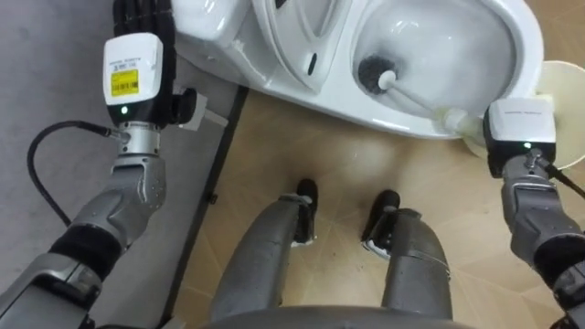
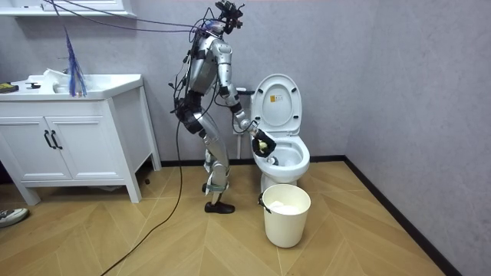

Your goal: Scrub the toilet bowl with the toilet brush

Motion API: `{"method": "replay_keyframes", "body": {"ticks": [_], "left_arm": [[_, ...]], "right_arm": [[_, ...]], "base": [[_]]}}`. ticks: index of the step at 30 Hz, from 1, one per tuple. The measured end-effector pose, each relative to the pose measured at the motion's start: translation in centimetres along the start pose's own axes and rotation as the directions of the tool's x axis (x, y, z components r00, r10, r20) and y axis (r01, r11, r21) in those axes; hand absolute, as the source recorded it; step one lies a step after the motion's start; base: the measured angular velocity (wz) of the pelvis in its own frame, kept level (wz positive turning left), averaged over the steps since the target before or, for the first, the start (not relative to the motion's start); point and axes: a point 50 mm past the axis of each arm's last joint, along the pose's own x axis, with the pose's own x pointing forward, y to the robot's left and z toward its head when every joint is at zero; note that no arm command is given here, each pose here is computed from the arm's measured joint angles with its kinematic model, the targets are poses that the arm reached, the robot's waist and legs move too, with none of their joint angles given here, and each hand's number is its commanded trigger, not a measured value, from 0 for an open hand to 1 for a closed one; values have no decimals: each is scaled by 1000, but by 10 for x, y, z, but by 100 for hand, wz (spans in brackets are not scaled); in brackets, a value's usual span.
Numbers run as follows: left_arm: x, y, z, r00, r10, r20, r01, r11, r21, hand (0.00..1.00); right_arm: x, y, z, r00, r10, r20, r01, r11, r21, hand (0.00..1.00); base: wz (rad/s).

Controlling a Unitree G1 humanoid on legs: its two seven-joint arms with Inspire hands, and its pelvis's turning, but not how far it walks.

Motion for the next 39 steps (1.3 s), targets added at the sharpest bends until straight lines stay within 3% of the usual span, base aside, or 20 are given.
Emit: {"method": "replay_keyframes", "body": {"ticks": [6, 11, 21, 31, 39], "left_arm": [[7, 5, 3, 999, 20, 44, -22, 999, 26, 0], [20, 13, 8, 994, 56, 90, -61, 996, 59, 0], [18, 12, 9, 993, 37, 109, -41, 999, 28, 0], [16, 11, 6, 995, 26, 99, -31, 999, 45, 0], [16, 14, 4, 995, 41, 92, -44, 999, 30, 0]], "right_arm": [[25, -26, -21, 998, -47, -32, 46, 999, -23, 100], [37, -52, -25, 992, -125, 31, 128, 981, -148, 100], [19, -32, -3, 991, -78, 108, 97, 979, -180, 100], [37, -50, -19, 996, -81, 37, 85, 985, -151, 100], [26, -45, 0, 991, -84, 107, 100, 983, -154, 100]], "base": [[5], [5], [-4], [1], [1]]}}
